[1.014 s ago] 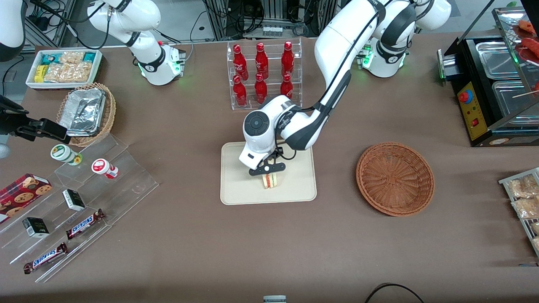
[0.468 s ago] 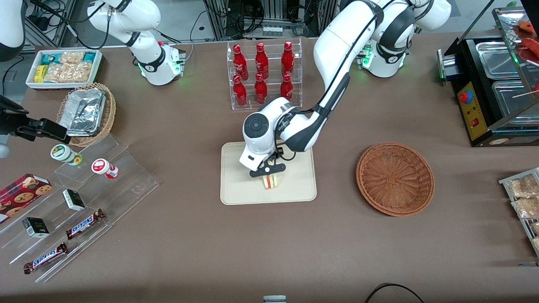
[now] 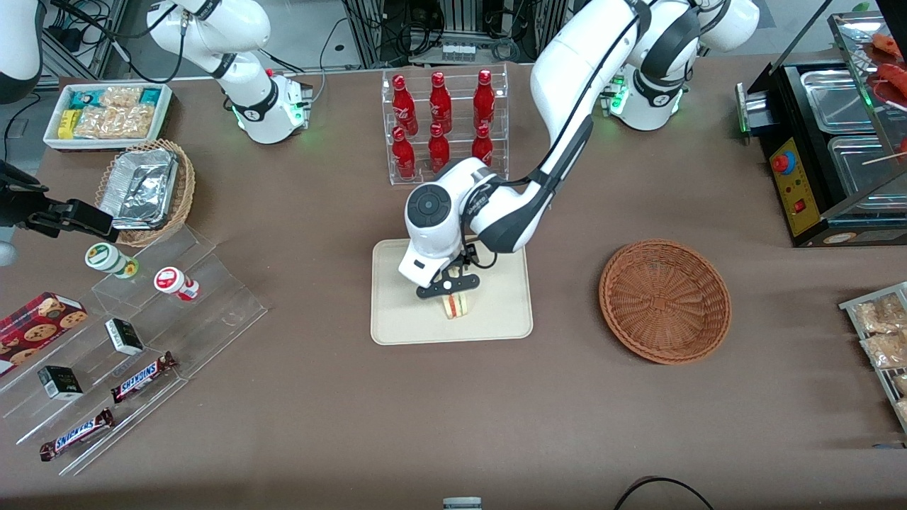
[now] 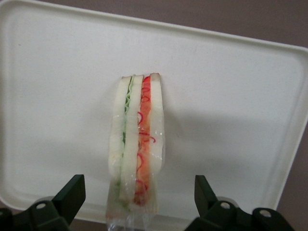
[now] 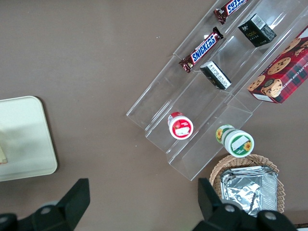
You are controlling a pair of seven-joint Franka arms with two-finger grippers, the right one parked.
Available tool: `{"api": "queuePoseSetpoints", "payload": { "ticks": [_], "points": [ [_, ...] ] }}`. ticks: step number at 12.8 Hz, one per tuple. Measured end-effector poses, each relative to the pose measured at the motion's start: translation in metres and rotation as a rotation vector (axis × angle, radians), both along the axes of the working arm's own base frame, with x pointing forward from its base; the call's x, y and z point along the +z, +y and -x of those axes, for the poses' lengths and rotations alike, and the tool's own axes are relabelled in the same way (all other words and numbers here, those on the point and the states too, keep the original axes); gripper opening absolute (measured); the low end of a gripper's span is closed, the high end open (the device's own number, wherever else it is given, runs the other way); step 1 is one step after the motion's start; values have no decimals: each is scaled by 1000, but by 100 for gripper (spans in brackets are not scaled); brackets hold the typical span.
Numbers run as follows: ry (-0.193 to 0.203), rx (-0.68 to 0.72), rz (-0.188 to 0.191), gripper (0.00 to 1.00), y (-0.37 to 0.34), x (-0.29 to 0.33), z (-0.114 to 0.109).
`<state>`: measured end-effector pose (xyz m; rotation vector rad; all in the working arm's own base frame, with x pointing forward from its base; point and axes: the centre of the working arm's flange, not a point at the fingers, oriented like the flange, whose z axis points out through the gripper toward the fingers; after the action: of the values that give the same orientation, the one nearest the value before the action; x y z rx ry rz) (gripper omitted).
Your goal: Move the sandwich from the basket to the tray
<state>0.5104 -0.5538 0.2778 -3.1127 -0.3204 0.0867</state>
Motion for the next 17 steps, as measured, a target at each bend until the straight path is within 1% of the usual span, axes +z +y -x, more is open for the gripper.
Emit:
{"api": "queuePoseSetpoints", "payload": {
  "ticks": [2, 4, 6, 8, 9, 10, 14, 17],
  "points": [
    [-3, -9, 0, 100, 2, 30, 1],
    [1, -56, -6, 100, 7, 57, 4],
    [12, -93, -21, 100, 24, 85, -3],
    [18, -90, -36, 100, 46, 122, -10],
    [25, -81, -46, 100, 60, 138, -14],
    [29, -82, -49, 100, 77, 153, -21],
    [32, -150, -39, 100, 152, 185, -50],
    [50, -190, -39, 100, 212, 201, -65]
  ]
}}
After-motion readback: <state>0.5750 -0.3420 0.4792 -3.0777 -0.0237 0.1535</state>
